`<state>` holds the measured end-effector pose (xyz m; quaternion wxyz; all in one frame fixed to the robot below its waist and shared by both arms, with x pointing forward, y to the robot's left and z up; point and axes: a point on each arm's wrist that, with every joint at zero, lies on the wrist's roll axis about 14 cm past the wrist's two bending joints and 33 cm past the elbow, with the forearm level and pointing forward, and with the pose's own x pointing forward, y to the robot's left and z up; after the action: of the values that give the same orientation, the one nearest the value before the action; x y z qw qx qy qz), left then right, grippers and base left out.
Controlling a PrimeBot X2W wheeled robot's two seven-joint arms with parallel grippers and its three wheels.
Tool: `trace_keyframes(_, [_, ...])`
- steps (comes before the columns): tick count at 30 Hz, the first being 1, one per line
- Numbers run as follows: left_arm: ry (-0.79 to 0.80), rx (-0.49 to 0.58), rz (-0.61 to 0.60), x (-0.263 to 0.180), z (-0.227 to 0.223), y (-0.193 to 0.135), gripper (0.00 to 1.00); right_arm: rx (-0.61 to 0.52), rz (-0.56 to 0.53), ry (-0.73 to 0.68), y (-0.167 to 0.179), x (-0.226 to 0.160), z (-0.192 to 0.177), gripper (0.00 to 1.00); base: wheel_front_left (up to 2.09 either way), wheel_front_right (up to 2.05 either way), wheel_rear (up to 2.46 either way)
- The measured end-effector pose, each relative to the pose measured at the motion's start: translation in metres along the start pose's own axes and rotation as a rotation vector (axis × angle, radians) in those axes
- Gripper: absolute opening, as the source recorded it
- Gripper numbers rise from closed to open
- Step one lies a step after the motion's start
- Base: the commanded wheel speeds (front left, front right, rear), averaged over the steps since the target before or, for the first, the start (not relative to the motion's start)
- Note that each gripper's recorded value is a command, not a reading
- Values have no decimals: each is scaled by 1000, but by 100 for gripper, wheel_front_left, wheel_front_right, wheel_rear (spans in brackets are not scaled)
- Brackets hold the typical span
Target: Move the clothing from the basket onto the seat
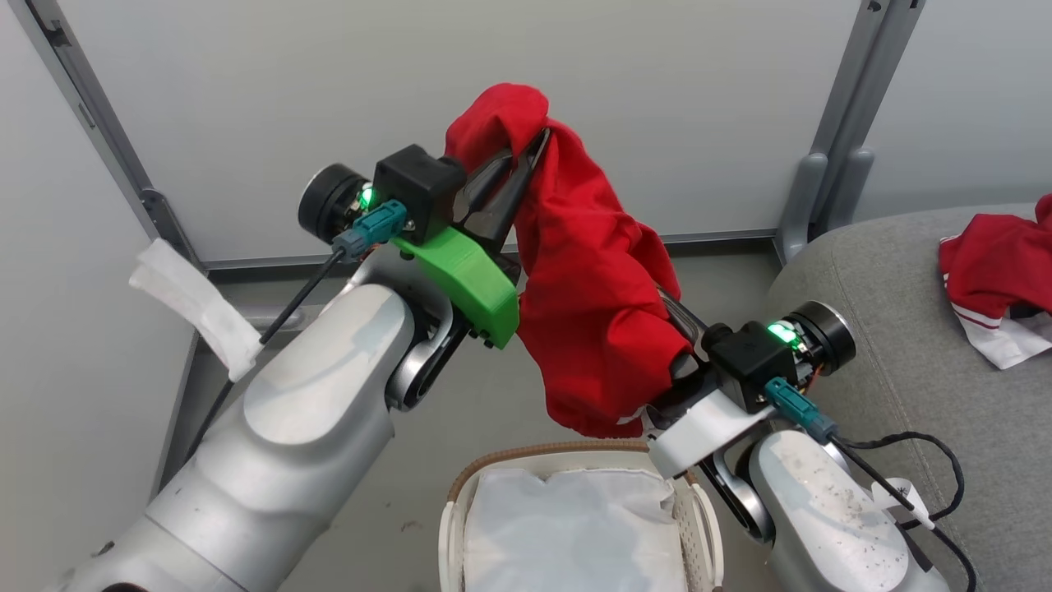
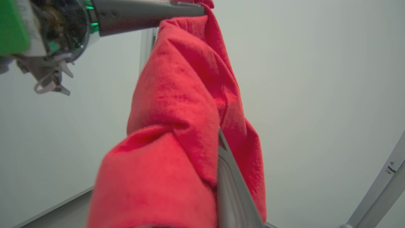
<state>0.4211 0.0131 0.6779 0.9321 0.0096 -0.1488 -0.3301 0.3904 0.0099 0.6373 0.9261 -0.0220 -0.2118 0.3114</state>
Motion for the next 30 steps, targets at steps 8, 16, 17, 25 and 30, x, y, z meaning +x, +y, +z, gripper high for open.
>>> trace_keyframes(8, [80,-160,88,-32,-61,2,100,-6,-55,-3,-18,-3,0,0,0,0,0])
trace_keyframes(16, [182,-290,133,-68,-113,-19,100,-25,-146,38,-46,-17,-13,0,0,0,0])
trace_keyframes(17, [188,-300,141,-72,-117,-21,100,-25,-161,45,-50,-19,-15,0,0,0,0])
trace_keyframes(25, [238,-333,166,-94,-142,-33,100,-44,-257,96,-77,-41,-28,0,0,0,0])
trace_keyframes(30, [258,-334,154,-96,-150,-40,100,-56,-314,125,-93,-56,-35,0,0,0,0])
